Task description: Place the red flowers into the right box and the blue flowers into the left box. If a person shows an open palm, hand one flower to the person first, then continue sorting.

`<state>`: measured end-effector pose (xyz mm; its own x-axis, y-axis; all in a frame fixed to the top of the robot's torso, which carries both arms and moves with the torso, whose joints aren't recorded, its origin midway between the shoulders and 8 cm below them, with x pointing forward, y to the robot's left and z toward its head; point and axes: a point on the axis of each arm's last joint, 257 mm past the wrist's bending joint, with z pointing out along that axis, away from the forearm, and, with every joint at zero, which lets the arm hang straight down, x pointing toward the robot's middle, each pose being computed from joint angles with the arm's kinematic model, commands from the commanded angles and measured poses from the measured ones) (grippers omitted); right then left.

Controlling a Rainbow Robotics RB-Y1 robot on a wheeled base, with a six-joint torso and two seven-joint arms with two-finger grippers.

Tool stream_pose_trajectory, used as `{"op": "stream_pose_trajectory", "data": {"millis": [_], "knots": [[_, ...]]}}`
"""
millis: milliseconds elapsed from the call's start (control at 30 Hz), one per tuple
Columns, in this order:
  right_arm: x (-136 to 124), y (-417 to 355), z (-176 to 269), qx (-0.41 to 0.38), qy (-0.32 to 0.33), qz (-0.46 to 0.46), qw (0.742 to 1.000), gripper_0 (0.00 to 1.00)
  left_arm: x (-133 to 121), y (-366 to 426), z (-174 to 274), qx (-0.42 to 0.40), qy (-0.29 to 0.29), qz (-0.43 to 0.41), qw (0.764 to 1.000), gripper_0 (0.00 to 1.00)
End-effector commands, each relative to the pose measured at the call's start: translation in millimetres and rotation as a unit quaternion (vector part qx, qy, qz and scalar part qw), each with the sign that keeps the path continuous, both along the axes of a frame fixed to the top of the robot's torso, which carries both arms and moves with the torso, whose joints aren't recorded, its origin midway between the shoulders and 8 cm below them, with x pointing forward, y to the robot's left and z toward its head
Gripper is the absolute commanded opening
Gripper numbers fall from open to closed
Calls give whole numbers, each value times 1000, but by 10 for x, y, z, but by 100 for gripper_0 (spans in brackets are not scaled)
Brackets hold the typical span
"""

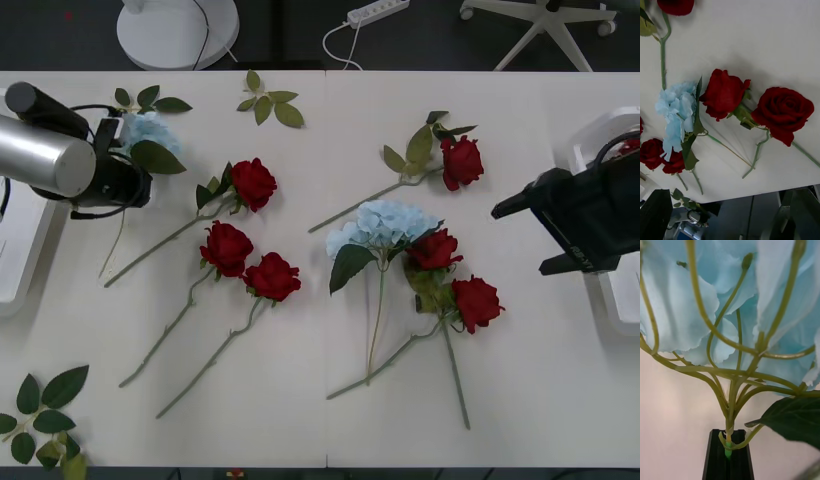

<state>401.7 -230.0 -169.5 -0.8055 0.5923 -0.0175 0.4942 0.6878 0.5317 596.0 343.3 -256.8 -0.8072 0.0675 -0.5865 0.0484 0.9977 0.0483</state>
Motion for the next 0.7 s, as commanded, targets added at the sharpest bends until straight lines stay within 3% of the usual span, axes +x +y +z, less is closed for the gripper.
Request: {"op": "stream_pose_trajectory", "data": {"millis": [33, 200, 333, 700], "knots": [[-115, 67, -41, -40, -15, -4, 999, 93, -21, 600, 1167, 40, -39, 16, 998, 0], [-217, 276, -286, -39, -8, -19, 999, 93, -376, 1290, 1741, 81, -20, 70, 994, 0], [-273, 363, -474, -46, -5, -27, 999, 93, -608, 1829, 1937, 122, -14, 115, 986, 0], [-382, 500, -1095, -122, -31, 20, 992, 92, -812, 2820, 1667, 256, -49, 135, 956, 0]]}}
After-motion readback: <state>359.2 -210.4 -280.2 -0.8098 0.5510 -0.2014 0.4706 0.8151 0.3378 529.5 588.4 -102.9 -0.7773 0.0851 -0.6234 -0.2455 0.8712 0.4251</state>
